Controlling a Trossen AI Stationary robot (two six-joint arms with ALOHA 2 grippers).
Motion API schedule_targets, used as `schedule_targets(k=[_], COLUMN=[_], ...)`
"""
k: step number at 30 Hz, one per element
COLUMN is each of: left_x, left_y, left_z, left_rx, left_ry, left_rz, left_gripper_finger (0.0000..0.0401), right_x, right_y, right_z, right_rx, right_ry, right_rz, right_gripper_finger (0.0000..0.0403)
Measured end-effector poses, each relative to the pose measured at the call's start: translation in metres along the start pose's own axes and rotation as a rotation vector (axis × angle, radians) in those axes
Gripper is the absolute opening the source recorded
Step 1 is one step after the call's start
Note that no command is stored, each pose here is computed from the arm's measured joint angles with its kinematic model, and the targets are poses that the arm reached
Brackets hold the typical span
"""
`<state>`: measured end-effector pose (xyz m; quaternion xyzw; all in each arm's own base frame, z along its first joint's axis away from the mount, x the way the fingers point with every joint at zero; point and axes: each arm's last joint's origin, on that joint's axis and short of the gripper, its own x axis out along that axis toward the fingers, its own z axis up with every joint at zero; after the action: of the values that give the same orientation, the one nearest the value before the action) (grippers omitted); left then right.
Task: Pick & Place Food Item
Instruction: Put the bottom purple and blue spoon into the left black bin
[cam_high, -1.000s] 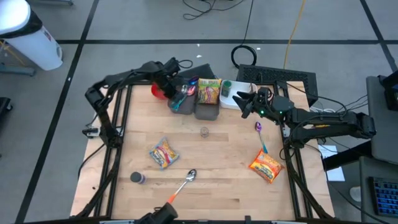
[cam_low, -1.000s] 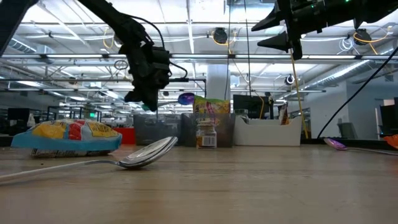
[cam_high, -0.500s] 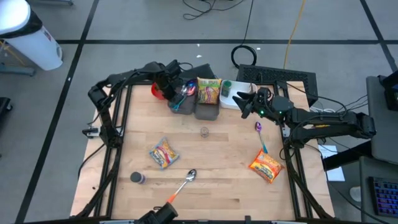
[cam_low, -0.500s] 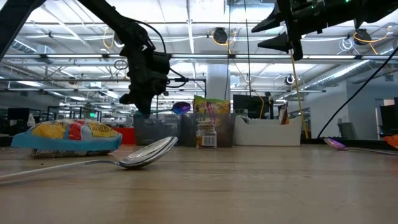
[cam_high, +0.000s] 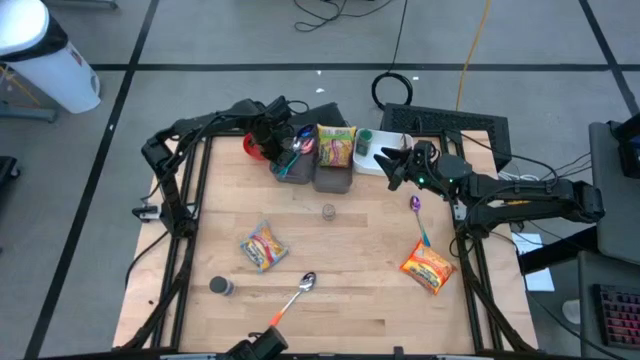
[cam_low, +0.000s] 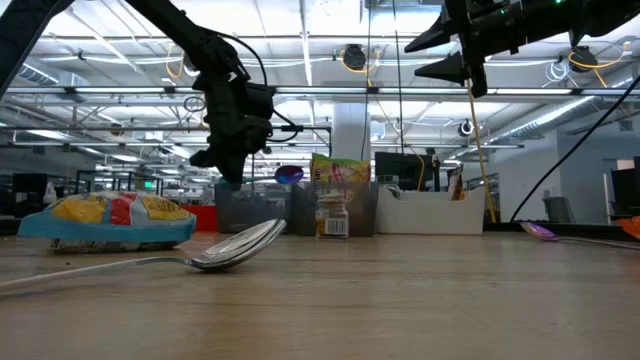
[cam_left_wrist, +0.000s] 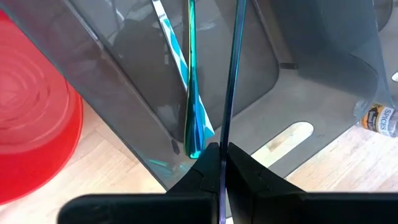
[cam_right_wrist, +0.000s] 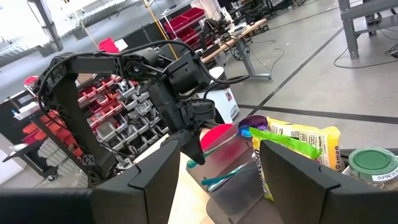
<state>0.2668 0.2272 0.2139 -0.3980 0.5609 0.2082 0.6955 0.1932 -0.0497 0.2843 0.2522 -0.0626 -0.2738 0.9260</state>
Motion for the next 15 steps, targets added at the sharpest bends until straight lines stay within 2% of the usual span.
schedule_targets(k=[8,15], left_x=[0.029,0.037], left_y=[-0.002,-0.002], left_z=[0.004,0.005], left_rx=[-0.032,-0.043], left_ry=[0.085,0.098], left_rz=[0.015,0.043], left_gripper_finger=[0.0007,0.0007], right_x=[0.000,0.000], right_y=[0.000,-0.001], right_z=[0.000,-0.001], right_rx=[-0.003,-0.006], right_ry=[0.002,0.014], right_rz=[-0.001,-0.008], right_gripper_finger=[0.0215,0.0215])
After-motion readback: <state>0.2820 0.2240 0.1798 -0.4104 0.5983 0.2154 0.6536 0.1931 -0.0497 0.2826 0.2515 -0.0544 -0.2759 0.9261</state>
